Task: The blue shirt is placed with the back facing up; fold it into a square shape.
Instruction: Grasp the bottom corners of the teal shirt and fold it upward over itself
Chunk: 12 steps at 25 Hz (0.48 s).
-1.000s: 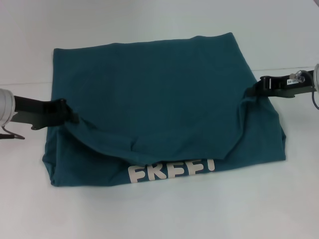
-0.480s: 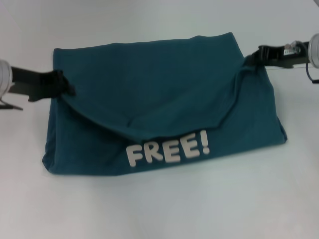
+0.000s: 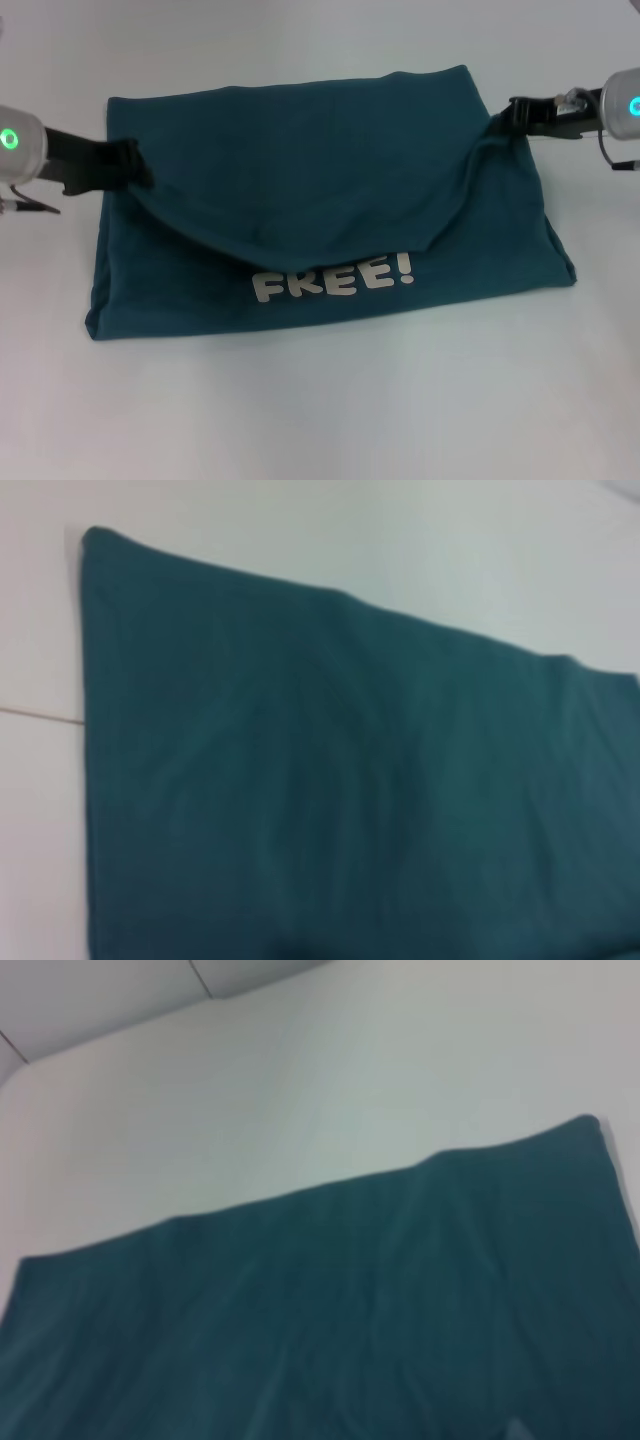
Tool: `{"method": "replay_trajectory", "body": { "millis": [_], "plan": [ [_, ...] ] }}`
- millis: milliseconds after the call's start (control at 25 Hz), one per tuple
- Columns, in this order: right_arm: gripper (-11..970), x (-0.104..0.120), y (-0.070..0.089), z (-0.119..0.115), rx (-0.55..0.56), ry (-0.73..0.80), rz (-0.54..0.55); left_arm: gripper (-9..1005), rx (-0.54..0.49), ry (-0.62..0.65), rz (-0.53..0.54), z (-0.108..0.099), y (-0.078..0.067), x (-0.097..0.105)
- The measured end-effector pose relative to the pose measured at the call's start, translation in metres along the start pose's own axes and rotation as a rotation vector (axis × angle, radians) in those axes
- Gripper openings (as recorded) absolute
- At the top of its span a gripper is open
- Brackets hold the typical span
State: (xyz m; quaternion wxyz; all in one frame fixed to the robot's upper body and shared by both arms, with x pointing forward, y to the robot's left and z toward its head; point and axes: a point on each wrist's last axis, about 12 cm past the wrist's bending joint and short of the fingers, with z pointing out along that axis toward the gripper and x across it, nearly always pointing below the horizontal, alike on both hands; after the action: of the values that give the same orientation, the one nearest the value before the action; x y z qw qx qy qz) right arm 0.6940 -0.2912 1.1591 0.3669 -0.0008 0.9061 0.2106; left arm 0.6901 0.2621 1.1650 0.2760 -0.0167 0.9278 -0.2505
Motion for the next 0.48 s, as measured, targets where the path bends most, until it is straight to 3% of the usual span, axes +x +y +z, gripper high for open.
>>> {"method": "replay_trajectory", "body": {
  "millis": [480],
  "plan": [
    [164, 0.0103, -0.0049, 0.0093, 0.065, -0.008, -0.003, 116, -0.055, -0.026, 0.009, 0.0109, 0.0075, 0.0104]
  ]
}}
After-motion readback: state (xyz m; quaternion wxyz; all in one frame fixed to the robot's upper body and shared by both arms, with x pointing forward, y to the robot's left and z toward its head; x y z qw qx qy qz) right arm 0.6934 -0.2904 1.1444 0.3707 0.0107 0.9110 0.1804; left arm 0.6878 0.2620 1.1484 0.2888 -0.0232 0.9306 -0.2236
